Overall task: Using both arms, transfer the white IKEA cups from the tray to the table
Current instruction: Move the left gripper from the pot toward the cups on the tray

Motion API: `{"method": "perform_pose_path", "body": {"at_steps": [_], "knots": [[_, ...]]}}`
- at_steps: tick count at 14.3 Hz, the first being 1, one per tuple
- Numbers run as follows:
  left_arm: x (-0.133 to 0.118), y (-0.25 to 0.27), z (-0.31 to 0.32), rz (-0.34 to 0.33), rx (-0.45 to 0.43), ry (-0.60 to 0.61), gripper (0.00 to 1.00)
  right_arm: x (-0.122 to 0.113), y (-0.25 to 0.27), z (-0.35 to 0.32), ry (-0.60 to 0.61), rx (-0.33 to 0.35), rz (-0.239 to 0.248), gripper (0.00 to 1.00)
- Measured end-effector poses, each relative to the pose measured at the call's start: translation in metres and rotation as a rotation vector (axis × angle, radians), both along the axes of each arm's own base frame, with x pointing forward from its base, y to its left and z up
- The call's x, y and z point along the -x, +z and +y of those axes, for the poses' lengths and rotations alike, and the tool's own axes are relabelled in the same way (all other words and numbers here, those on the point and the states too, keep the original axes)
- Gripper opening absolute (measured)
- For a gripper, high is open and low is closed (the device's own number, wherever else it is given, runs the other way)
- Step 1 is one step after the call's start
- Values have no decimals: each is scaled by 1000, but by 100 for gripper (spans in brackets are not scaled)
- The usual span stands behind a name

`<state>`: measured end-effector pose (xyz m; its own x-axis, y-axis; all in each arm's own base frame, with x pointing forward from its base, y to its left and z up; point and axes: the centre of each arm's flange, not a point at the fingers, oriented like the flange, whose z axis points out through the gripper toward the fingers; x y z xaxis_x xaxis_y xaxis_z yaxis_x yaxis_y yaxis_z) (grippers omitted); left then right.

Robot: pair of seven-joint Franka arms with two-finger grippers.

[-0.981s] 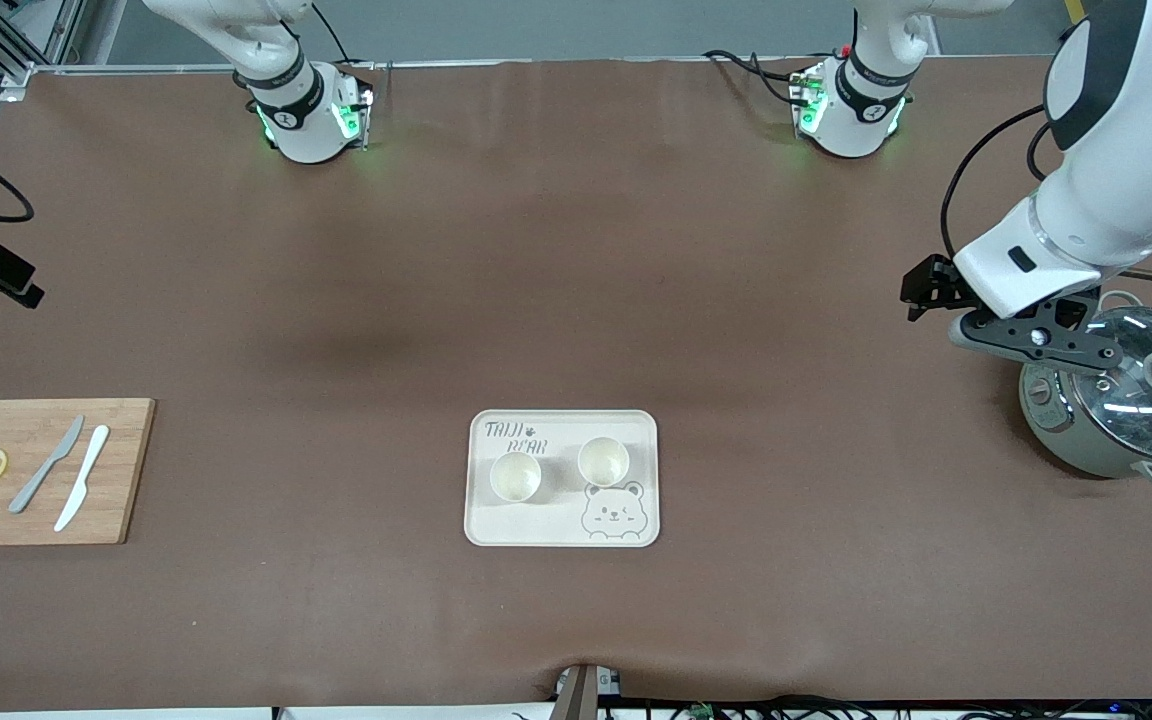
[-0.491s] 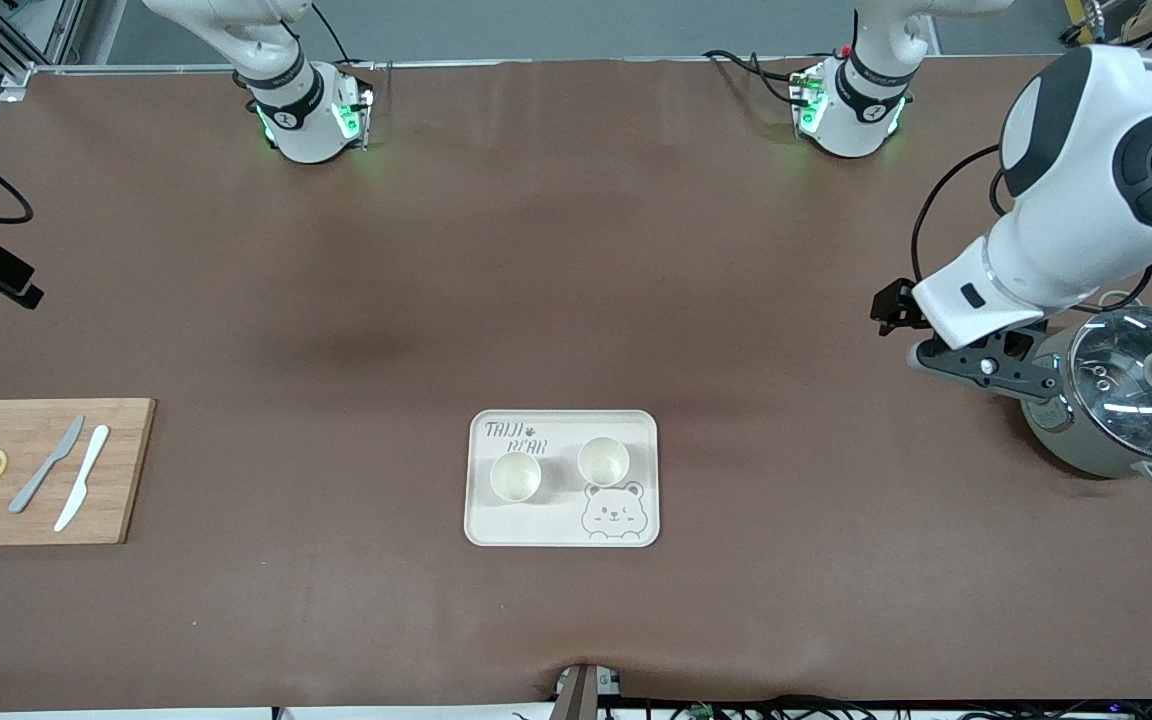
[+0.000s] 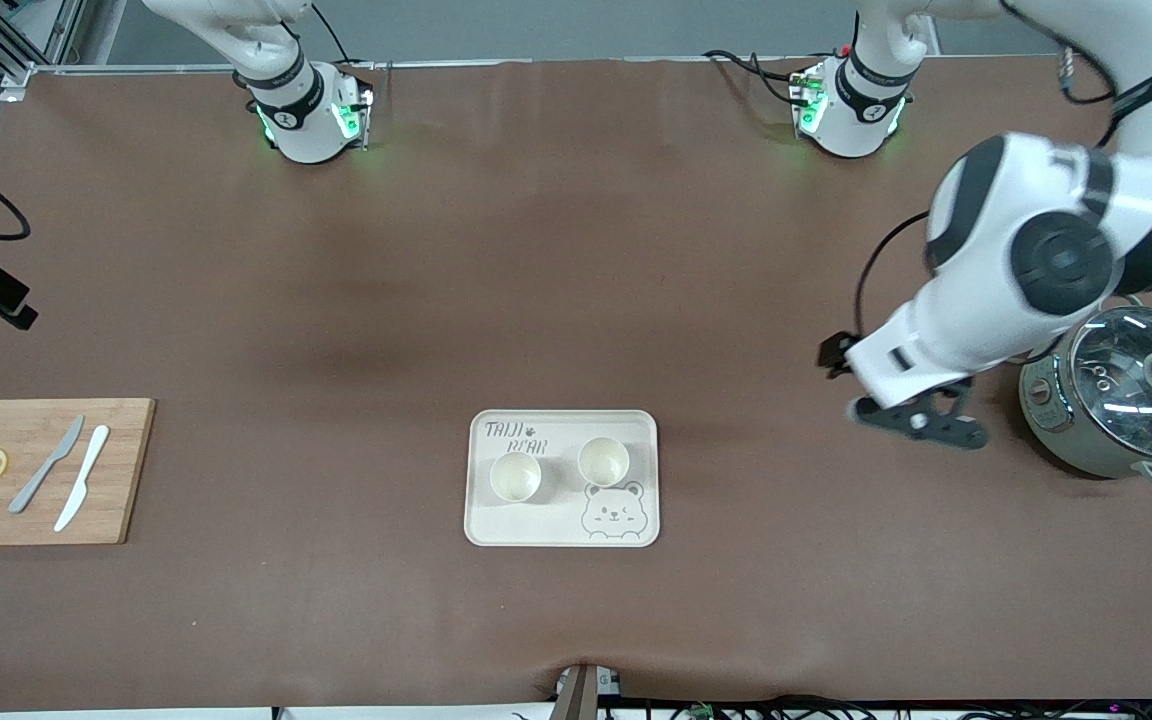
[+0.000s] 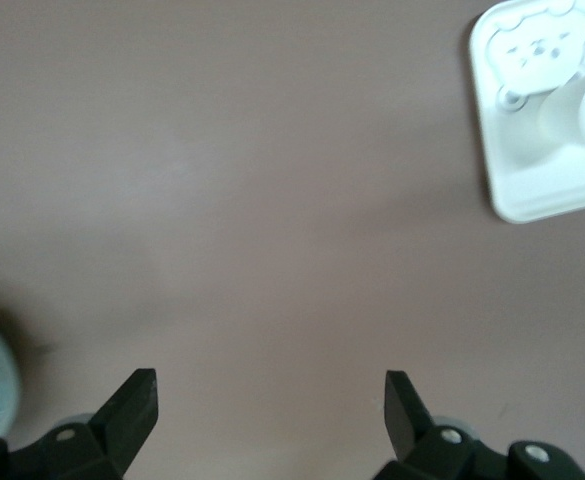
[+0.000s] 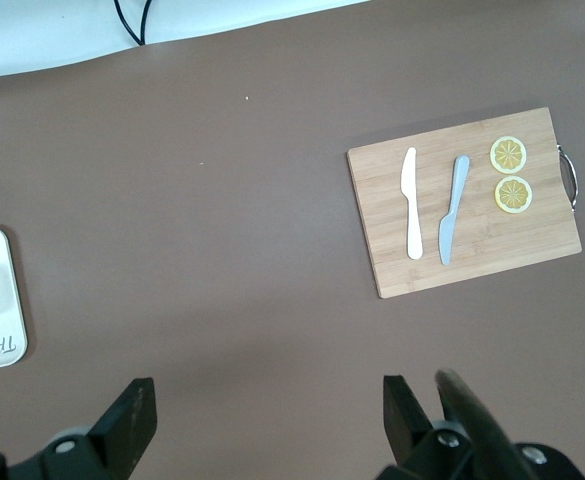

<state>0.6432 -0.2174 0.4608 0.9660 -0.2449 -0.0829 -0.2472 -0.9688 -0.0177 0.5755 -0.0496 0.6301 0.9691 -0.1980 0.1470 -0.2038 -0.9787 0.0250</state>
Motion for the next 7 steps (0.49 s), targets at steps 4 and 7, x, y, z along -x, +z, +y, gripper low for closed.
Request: {"method": "perform_pose_path", "body": {"at_steps": [4,7], "knots": [[-16,-84,-92,-32,27,92,100,0,-21,14,21,-8,106,100],[-17,-118,-135,-70,58,122,100,-2,-27,34,54,-10,114,100]]}}
